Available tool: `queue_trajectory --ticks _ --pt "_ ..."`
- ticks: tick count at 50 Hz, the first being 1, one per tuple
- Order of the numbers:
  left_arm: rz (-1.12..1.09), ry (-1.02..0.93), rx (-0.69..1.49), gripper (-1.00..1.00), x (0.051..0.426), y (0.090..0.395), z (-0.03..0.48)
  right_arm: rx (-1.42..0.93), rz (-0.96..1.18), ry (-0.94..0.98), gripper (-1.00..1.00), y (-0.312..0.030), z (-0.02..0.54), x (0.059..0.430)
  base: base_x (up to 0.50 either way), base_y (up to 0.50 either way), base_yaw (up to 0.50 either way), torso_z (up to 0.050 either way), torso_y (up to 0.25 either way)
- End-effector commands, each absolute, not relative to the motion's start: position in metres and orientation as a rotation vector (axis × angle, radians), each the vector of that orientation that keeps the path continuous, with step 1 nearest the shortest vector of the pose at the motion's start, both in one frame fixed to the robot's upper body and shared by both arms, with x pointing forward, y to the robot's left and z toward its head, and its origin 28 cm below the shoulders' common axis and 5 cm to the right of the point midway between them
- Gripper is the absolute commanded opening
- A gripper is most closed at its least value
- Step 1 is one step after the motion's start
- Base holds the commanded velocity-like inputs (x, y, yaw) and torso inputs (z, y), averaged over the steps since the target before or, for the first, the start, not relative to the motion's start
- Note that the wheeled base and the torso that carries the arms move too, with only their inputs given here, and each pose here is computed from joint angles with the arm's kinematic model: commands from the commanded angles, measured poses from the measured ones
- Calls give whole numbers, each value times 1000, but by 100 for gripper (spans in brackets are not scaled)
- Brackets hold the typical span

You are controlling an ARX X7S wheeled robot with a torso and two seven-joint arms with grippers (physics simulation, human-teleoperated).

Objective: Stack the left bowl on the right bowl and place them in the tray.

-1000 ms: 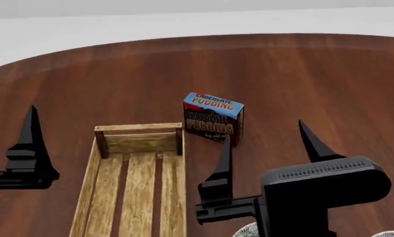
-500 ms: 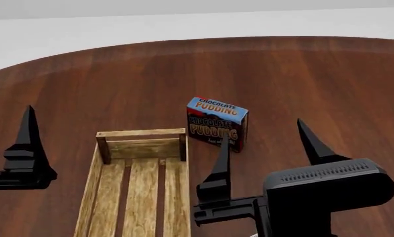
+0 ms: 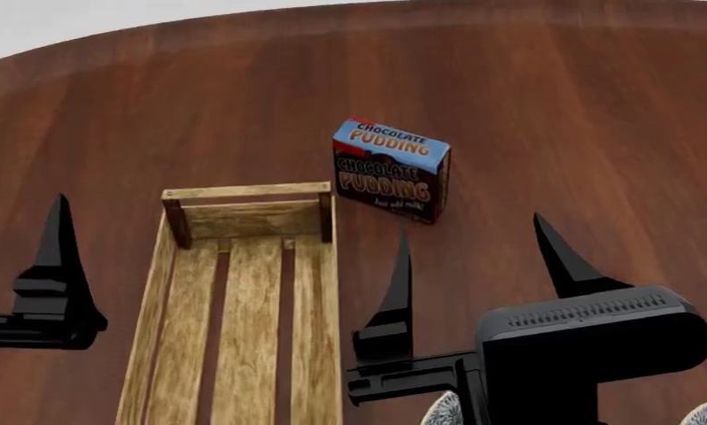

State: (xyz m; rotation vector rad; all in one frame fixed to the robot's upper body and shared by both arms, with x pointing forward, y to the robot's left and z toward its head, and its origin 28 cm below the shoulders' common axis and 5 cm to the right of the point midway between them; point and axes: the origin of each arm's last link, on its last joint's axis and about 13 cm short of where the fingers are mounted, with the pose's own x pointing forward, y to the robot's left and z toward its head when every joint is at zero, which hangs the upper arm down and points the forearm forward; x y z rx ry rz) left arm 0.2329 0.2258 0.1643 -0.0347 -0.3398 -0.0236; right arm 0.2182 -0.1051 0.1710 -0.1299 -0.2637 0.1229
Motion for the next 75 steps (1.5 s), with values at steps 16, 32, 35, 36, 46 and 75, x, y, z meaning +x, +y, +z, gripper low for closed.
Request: queue_trajectory --ticks 16,32,35,36,46,75 --pt "-24 -337 -71 100 233 226 164 -121 125 -262 100 -105 171 219 -1 0 0 0 -219" --pt "-16 -344 -61 100 233 227 165 -105 132 -266 100 -106 171 218 245 -20 0 0 0" --pt "-15 -345 -59 100 233 227 164 -105 133 -265 100 -105 171 218 5 0 0 0 0" --pt "-14 -344 -59 100 233 227 164 -105 132 -266 100 -105 171 218 0 0 0 0 0" --pt "8 -355 -69 100 232 227 169 -130 115 -182 100 -103 172 220 0 0 0 0 0" --pt "41 -334 -78 100 232 233 174 32 35 215 100 -98 208 207 0 0 0 0 0"
